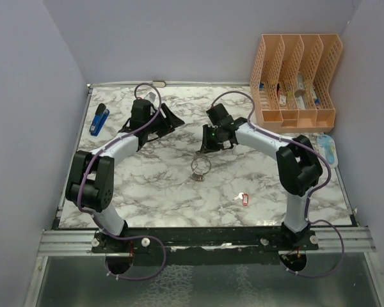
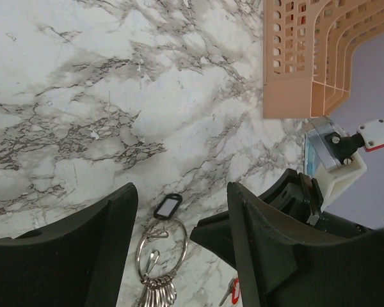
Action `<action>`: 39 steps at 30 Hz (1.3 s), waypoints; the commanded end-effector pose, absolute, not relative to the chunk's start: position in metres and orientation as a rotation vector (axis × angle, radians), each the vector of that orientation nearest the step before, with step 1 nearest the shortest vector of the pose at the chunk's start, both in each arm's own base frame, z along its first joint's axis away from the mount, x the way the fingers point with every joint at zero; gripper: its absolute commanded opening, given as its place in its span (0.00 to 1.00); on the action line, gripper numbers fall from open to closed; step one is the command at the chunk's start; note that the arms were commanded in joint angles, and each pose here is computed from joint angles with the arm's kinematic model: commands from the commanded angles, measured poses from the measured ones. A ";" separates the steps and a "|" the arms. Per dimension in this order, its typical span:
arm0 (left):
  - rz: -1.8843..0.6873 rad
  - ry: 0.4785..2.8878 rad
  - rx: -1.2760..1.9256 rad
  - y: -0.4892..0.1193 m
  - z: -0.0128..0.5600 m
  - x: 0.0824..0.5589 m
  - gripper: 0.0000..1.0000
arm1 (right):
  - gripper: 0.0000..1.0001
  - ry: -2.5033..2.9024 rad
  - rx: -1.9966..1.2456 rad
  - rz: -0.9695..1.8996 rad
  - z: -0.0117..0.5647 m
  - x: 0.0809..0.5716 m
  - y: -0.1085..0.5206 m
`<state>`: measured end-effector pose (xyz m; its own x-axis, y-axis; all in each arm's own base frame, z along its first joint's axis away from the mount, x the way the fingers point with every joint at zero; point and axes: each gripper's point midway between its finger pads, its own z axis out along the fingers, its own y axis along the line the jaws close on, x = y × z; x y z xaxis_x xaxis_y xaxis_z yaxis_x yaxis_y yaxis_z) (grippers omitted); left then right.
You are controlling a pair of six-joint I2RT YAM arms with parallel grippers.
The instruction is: Put the keys on the keyring
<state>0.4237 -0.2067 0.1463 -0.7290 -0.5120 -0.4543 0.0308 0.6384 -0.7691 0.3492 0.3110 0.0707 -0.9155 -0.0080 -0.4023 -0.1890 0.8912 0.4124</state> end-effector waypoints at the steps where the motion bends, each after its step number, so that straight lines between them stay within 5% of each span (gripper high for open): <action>1: -1.056 2.149 -0.351 -0.205 0.157 0.424 0.61 | 0.21 2.691 -0.103 0.444 0.058 0.360 0.277; 7: -1.009 2.131 -0.274 -0.204 0.165 0.430 0.63 | 0.26 2.673 -0.025 0.214 0.058 0.371 0.219; 10: -0.891 2.081 0.079 -0.229 0.191 0.426 0.66 | 0.28 2.585 0.028 0.146 0.081 0.378 0.185; 19: -0.783 1.917 0.852 -0.354 0.181 0.323 0.64 | 0.29 2.443 0.298 0.083 0.150 0.382 0.038; 27: -0.867 1.663 0.950 -0.399 0.123 0.268 0.62 | 0.25 2.336 0.479 0.170 0.159 0.373 -0.015; 32: -0.908 1.256 0.883 -0.393 0.140 0.237 0.67 | 0.22 2.327 0.495 0.185 0.156 0.366 -0.018; 39: -0.861 1.109 0.857 -0.391 0.136 0.223 0.69 | 0.19 2.307 0.502 0.205 0.159 0.358 -0.015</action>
